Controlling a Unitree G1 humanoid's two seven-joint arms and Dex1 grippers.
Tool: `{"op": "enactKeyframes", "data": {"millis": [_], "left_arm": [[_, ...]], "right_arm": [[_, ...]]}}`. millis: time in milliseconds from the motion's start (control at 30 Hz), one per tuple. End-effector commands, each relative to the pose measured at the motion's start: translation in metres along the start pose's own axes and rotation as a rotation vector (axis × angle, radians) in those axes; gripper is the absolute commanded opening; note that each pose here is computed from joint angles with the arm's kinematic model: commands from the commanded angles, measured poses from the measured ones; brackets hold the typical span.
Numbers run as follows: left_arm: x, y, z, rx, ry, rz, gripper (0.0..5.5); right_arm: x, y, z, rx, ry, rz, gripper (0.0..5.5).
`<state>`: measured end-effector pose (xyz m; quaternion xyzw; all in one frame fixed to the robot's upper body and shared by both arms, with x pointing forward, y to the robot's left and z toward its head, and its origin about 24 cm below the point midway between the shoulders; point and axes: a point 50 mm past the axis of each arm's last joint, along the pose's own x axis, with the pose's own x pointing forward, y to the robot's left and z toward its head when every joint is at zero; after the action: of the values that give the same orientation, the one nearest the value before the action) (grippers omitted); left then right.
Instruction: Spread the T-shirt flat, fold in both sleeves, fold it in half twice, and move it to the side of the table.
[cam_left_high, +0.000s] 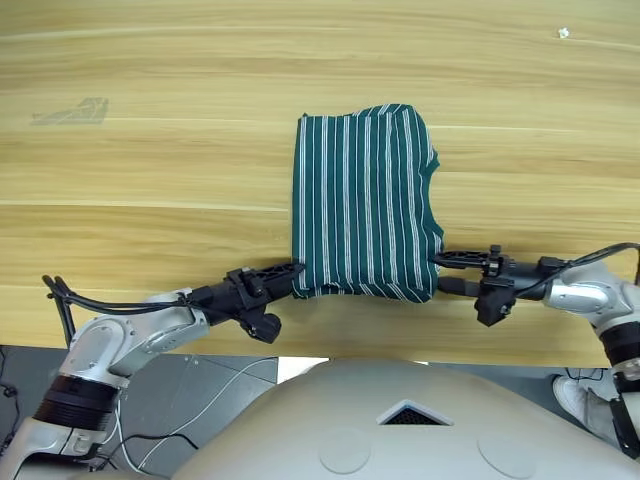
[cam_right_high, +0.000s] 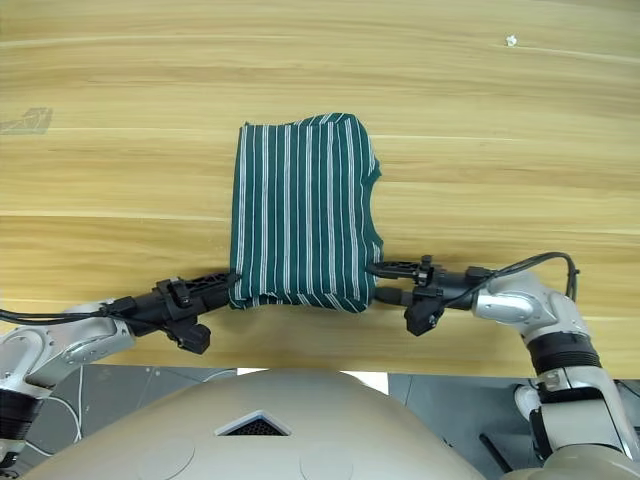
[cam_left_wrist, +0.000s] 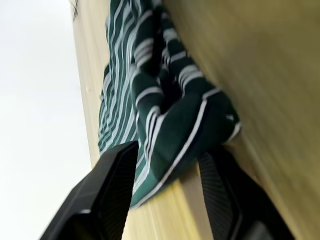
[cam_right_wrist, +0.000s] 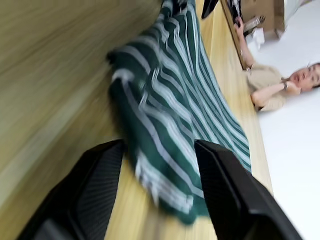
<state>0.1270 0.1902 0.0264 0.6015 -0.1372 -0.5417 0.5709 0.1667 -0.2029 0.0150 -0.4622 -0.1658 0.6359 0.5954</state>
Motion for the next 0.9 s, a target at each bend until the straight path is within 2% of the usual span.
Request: {"op": "enactKeyframes", "data": {"millis": [33, 300, 333, 600, 767, 900], "left_arm": [[0.002, -0.020, 0.004, 0.024, -0.037, -0.163, 2.16], [-0.002, -0.025, 0.002, 0.043, -0.051, -0.224, 2.16], [-0.003, -0.026, 0.002, 0.032, -0.047, -0.230, 1.97], [-0.004, -0.031, 0.000, 0.002, -0.027, -0.244, 0.63], [-0.004, -0.031, -0.001, 0.000, -0.025, -0.242, 0.14], [-0.003, -0.028, -0.001, -0.013, -0.024, -0.228, 0.01]], "right_arm": [[0.012, 0.011, -0.004, 0.033, -0.006, 0.126, 2.62], [0.013, 0.019, -0.004, 0.050, -0.023, 0.212, 2.62], [0.013, 0.019, -0.004, 0.042, -0.023, 0.221, 2.67], [0.012, 0.024, -0.003, 0.051, -0.024, 0.253, 1.10], [0.013, 0.025, -0.004, 0.057, -0.023, 0.248, 0.06], [0.017, 0.023, -0.004, 0.059, -0.025, 0.238, 0.00]]}}
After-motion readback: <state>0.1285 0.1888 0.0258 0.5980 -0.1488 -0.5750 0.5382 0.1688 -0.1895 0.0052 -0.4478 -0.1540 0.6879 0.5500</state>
